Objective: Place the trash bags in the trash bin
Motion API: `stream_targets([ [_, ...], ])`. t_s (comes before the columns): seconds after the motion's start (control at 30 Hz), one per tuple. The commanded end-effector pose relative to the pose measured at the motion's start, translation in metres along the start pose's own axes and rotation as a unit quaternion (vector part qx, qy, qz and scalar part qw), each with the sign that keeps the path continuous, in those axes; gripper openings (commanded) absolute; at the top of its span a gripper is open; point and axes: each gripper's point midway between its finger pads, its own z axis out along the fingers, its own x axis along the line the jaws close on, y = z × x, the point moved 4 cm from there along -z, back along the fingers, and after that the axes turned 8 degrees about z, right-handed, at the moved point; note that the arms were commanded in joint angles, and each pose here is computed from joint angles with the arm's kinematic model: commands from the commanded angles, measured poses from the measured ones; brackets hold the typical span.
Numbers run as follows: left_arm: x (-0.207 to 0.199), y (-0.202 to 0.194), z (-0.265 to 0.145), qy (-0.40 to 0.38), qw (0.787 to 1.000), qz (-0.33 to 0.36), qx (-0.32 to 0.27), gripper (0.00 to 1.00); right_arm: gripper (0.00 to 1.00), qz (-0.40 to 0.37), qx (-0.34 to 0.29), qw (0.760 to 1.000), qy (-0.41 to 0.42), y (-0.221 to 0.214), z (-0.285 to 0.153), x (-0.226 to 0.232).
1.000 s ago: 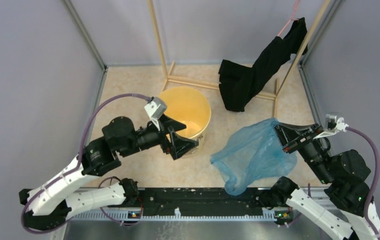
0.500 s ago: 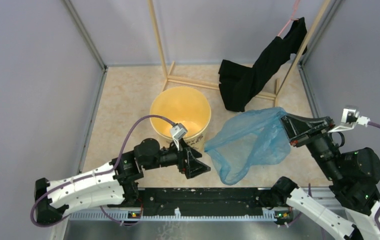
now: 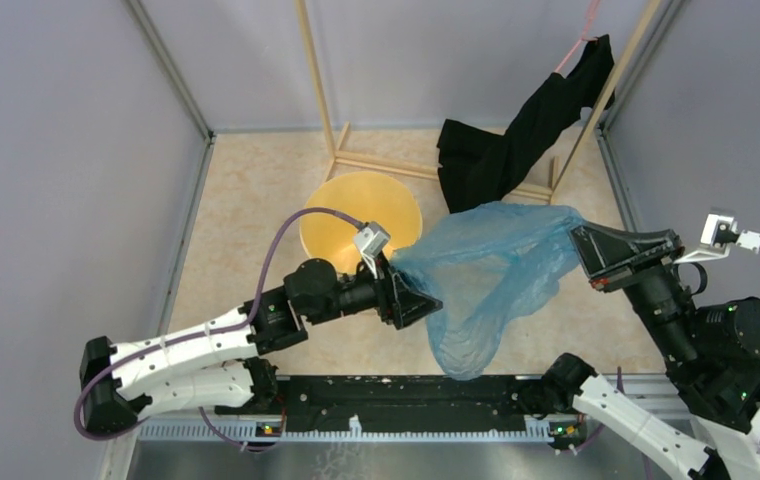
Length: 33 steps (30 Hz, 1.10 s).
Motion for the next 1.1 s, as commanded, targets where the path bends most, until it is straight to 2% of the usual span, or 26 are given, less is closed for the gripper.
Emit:
stream_targets([
  [0.0, -0.005, 0.034, -0.005, 0.017, 0.998, 0.032, -0.054, 0.69, 0.0, 0.004, -0.024, 1.0, 0.011, 0.018, -0.013, 0.009],
  [0.07, 0.003, 0.036, -0.007, 0.044, 0.996, 0.023, -0.068, 0.68, 0.0, 0.002, -0.028, 1.0, 0.01, 0.02, -0.017, 0.008],
  [0.2, 0.015, 0.051, -0.01, 0.106, 0.99, 0.019, -0.086, 0.55, 0.0, -0.007, -0.03, 1.0, 0.001, 0.022, -0.024, 0.003],
  [0.33, 0.006, 0.07, -0.001, 0.1, 0.99, 0.037, -0.089, 0.53, 0.0, -0.011, -0.031, 0.999, -0.009, 0.024, -0.034, -0.001],
  [0.5, -0.003, 0.085, 0.019, 0.081, 0.992, 0.056, -0.081, 0.2, 0.0, -0.012, -0.042, 0.999, -0.016, 0.03, -0.05, -0.005],
  [0.57, -0.013, 0.101, 0.027, 0.068, 0.991, 0.077, -0.081, 0.1, 0.0, -0.015, -0.045, 0.999, -0.023, 0.032, -0.055, -0.007],
  [0.67, -0.028, 0.132, 0.033, 0.056, 0.987, 0.122, -0.083, 0.02, 0.0, -0.023, -0.038, 0.999, -0.029, 0.033, -0.06, -0.009],
  [0.77, -0.041, 0.169, 0.032, 0.063, 0.98, 0.164, -0.093, 0.0, 0.0, -0.04, -0.01, 0.999, -0.013, 0.028, -0.056, -0.002],
  [0.87, -0.046, 0.208, 0.019, 0.114, 0.97, 0.194, -0.096, 0.0, 0.0, -0.078, 0.063, 0.994, 0.038, 0.015, -0.042, 0.018],
  [1.07, -0.06, 0.269, -0.048, 0.17, 0.94, 0.232, -0.183, 0.0, 0.0, -0.079, 0.187, 0.961, 0.187, -0.013, 0.002, 0.075],
])
